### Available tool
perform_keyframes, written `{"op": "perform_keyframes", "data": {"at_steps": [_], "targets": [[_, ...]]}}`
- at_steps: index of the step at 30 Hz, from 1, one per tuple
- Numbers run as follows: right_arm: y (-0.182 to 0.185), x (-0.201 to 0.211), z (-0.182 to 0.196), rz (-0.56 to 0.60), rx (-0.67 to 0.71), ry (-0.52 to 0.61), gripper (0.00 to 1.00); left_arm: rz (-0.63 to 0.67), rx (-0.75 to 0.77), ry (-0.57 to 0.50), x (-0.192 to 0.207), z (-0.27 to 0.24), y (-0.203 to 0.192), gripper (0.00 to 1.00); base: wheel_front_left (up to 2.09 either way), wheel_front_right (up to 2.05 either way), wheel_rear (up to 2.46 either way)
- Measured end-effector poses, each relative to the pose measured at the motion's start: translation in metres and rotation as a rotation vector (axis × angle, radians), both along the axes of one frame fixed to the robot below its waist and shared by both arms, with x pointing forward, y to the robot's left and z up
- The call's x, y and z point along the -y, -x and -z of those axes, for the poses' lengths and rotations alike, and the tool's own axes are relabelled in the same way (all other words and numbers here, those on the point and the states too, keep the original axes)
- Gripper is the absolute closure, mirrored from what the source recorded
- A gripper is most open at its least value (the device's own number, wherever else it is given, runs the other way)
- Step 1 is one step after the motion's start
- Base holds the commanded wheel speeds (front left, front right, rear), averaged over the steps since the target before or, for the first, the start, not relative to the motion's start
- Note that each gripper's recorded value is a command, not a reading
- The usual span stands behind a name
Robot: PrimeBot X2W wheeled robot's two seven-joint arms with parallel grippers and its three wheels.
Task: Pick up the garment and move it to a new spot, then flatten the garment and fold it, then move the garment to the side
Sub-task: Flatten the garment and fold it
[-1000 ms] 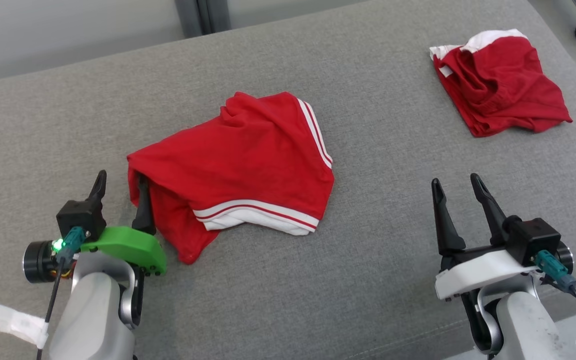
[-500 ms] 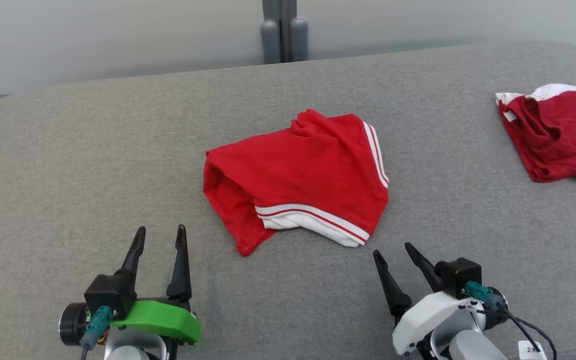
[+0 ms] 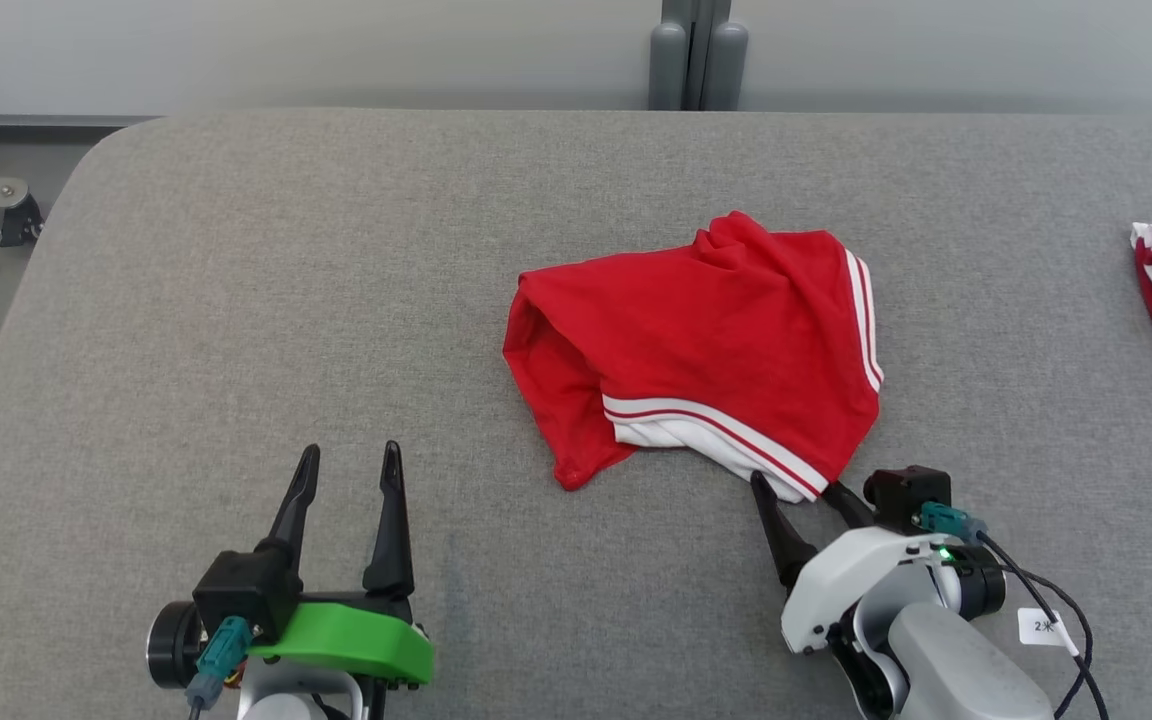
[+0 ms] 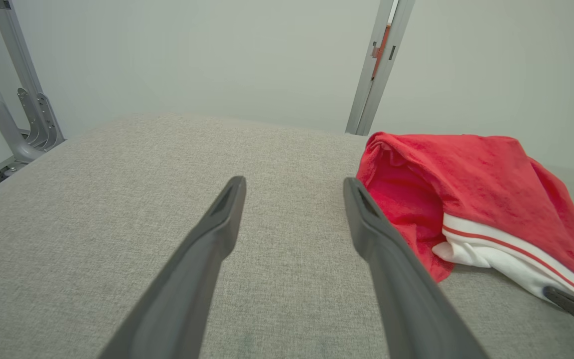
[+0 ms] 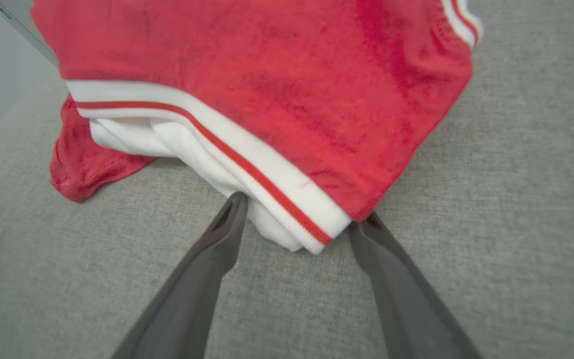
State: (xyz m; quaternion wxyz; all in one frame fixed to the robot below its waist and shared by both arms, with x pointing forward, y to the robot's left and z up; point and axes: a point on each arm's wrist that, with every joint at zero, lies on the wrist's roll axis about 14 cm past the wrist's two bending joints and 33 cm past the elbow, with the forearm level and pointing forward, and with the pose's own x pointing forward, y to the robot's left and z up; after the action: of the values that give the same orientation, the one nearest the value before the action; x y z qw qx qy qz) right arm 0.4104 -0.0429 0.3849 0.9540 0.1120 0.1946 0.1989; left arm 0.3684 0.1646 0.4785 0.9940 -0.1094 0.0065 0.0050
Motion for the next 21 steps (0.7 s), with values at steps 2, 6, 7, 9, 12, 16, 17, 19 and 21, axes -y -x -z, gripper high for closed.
{"op": "perform_keyframes", "data": {"at_steps": [2, 6, 7, 9, 12, 16, 17, 19, 21], "targets": [[-0.004, -0.005, -0.003, -0.005, 0.003, -0.014, 0.55, -0.006, -0.004, -0.001, -0.001, 0.001, 0.001, 0.00, 0.00, 0.00, 0.00], [-0.009, -0.005, -0.011, 0.003, 0.025, -0.033, 1.00, -0.007, -0.001, 0.001, 0.000, 0.000, -0.001, 0.00, 0.00, 0.00, 0.00], [-0.012, -0.003, -0.016, 0.014, 0.040, -0.041, 1.00, -0.004, -0.001, 0.002, 0.001, 0.000, -0.001, 0.00, 0.00, 0.00, 0.00], [-0.020, 0.005, -0.031, 0.044, 0.089, -0.055, 1.00, 0.005, 0.003, 0.004, 0.004, -0.001, -0.002, 0.00, 0.00, 0.00, 0.00], [-0.022, 0.020, -0.044, 0.094, 0.136, -0.064, 1.00, 0.023, 0.000, 0.010, 0.011, 0.000, -0.002, 0.00, 0.00, 0.00, 0.00], [-0.018, 0.049, -0.056, 0.160, 0.188, -0.050, 1.00, 0.063, 0.000, 0.019, 0.025, 0.000, -0.004, 0.00, 0.00, 0.00, 0.00], [-0.016, 0.058, -0.058, 0.173, 0.194, -0.042, 1.00, 0.075, 0.000, 0.021, 0.029, 0.000, -0.005, 0.00, 0.00, 0.00, 0.00], [-0.013, 0.077, -0.061, 0.194, 0.194, -0.012, 1.00, 0.100, 0.000, 0.030, 0.038, 0.000, -0.006, 0.00, 0.00, 0.00, 0.00], [-0.010, 0.102, -0.066, 0.220, 0.190, 0.035, 1.00, 0.126, 0.000, 0.034, 0.047, 0.000, -0.007, 0.00, 0.00, 0.00, 0.00]]}}
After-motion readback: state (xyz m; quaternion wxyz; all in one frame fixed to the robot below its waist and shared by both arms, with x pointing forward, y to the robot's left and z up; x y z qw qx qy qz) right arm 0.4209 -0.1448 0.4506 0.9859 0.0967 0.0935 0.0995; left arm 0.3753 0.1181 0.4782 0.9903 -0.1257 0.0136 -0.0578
